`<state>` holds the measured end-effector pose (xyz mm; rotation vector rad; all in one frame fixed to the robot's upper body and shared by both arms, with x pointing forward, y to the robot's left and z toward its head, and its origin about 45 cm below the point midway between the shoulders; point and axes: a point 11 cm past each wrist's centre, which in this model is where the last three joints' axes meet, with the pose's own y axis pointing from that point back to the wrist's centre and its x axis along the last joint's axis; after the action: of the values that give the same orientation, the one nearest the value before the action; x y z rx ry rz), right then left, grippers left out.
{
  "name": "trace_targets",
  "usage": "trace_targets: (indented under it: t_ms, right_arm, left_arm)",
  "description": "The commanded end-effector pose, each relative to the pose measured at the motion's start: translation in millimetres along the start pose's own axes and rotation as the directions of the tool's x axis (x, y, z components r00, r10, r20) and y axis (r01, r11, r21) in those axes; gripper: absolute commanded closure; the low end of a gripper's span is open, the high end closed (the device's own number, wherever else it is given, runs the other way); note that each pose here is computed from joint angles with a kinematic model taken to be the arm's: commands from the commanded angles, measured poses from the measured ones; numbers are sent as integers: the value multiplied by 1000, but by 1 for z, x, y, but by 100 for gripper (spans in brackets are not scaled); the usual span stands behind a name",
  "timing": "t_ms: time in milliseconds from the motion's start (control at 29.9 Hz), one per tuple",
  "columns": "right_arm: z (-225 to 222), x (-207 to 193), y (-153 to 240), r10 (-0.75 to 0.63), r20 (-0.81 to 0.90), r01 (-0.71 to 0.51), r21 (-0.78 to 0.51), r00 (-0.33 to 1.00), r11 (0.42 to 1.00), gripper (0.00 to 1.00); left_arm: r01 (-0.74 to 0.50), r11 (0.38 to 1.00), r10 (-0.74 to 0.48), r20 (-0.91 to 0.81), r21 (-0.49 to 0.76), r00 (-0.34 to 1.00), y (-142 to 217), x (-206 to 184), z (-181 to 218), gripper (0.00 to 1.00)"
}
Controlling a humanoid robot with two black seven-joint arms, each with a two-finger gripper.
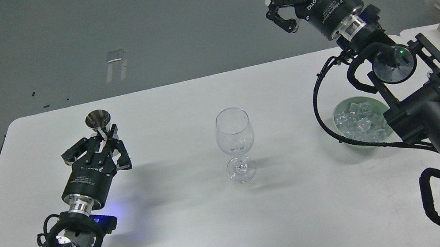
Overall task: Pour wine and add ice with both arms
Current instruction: 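Carry the jigger with the left gripper toward the wine glass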
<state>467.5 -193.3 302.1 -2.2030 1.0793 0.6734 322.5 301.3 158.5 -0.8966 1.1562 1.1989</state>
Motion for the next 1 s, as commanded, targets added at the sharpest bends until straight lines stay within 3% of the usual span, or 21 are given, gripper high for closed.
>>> trace_targets:
  t_ms: [0,401,969]
  right_arm:
    - [0,0,0,-1,0,1,0,1000,1000,0]
    - [-1,-1,-1,-3,-1,3,1,1000,1000,0]
    - [-1,-1,-1,-2,-1,2,1,1000,1000,0]
  left_arm:
    - [17,1000,-18,31,22,999,-5,-7,1,91]
    - [88,993,-97,126,74,987,-16,-39,10,91]
    - [108,978,-131,121,179,984,-22,-56,-23,90]
